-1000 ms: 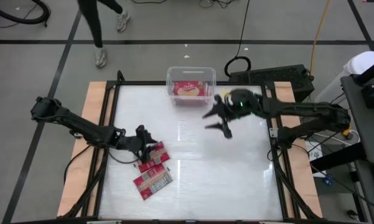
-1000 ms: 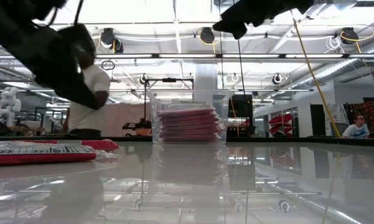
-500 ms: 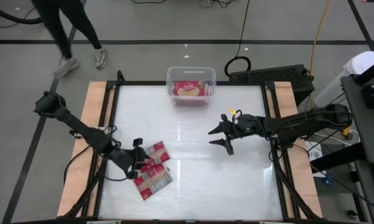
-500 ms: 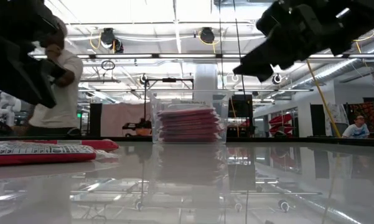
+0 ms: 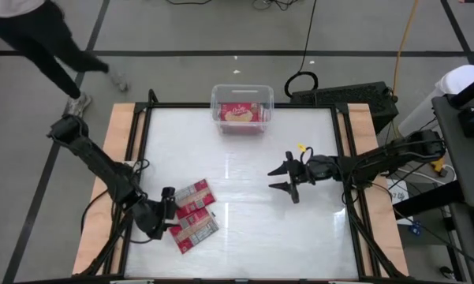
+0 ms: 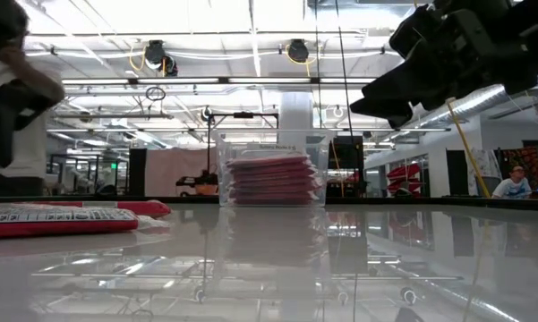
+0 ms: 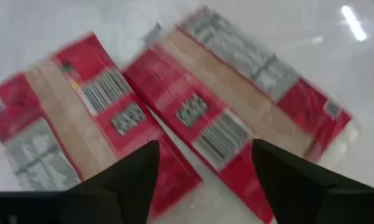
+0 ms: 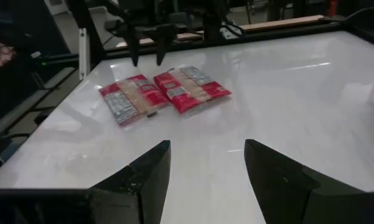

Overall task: Sort popcorn bags into baskets
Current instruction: Put the popcorn bag into the transparent bin

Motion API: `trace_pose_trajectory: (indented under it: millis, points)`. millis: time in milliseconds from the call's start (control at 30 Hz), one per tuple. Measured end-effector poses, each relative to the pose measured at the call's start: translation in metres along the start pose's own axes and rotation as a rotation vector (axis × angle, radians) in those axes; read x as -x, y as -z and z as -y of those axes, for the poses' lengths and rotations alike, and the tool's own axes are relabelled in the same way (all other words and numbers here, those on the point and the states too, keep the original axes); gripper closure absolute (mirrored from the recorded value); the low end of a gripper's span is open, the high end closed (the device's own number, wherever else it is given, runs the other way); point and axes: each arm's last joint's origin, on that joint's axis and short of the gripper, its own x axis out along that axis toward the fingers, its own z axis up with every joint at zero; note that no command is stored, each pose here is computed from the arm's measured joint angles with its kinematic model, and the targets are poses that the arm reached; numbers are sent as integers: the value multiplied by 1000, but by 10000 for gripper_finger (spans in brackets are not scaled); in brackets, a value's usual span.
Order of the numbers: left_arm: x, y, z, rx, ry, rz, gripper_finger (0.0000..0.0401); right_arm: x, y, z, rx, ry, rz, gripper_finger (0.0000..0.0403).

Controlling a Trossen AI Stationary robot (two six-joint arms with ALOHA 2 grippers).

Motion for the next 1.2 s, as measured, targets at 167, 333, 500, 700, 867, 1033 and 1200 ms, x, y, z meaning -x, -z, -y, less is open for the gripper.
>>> trace_pose_trajectory:
  millis: [167,333,500,700,867,1033,1200]
  points:
    - [-8,12,12,-72,0,-60,146,0,0,-1,11,44,6,206]
    - [-14,19,13,-129,-82,-72,176,0,0,-1,19,43,12,206]
    - [-14,24,8,-169,-130,-129,196,0,0,-1,22,43,14,207]
    - [-13,28,6,-217,-128,-187,213,0,0,-1,22,61,17,206]
    - [-15,25,5,-239,-142,-162,217,0,-1,0,23,93,22,206]
    - [-27,30,4,-274,-151,-165,217,0,-1,0,23,93,22,206]
    - [-35,31,3,-280,-161,-155,232,0,-1,0,13,93,22,206]
